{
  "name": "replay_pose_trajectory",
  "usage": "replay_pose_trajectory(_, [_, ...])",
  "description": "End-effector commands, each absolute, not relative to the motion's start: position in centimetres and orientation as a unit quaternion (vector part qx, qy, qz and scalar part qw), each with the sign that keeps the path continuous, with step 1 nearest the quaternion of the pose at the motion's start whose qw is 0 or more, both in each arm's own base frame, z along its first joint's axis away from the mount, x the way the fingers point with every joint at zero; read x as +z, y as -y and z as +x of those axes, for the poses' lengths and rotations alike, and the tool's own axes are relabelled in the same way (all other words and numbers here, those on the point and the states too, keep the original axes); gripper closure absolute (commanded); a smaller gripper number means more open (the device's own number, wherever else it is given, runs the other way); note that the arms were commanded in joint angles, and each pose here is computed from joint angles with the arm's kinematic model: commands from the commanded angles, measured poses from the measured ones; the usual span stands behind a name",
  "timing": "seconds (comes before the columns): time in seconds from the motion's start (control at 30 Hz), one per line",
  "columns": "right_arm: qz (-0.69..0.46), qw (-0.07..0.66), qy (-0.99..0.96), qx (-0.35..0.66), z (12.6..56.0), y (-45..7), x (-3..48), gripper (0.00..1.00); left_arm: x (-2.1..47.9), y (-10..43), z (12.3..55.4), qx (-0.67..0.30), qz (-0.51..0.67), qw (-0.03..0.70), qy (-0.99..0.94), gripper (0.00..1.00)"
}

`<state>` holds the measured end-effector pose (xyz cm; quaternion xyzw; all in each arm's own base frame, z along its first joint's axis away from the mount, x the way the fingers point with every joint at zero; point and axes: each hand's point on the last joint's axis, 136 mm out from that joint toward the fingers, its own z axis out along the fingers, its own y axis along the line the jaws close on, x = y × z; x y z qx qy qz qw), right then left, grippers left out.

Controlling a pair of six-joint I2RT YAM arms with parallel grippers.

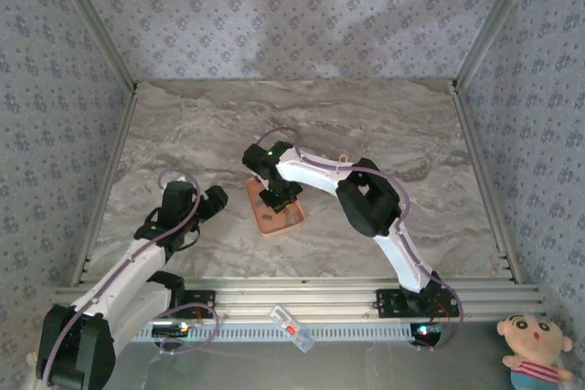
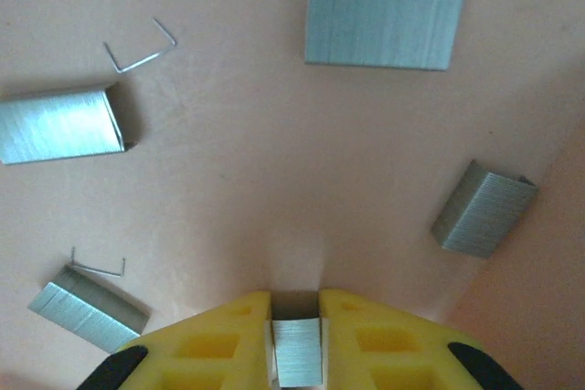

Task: Load the staples into the stapler

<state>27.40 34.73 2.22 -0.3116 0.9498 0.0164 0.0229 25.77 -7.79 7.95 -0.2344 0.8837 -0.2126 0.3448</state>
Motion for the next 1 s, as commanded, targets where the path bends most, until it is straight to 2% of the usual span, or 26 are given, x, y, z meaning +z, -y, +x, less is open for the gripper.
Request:
replay_pose_trajectory(0.0, [-0.273,0.078,-0.958,0.037,28.8,-35.5,2.5,0.81,9.2,8.2,26.6,-0.231,-0.219,0.369,-0.873,0.11])
replay_pose_trajectory(0.4, [-0.209,0.194,-0.95,0.128,29.5,-35.3,7.9,0.81,11.0,10.9,28.2,-0.28,-0.17,0.377,-0.866,0.09])
replay_pose_trajectory(0.67, [-0.158,0.259,-0.938,0.167,30.0,-32.3,10.7,0.82,11.2,14.3,29.1,-0.287,-0.117,0.358,-0.881,0.08])
replay_pose_trajectory(0.97, [-0.093,0.283,-0.94,0.169,29.9,-27.3,10.5,0.82,11.4,19.4,29.9,-0.285,-0.041,0.335,-0.897,0.05])
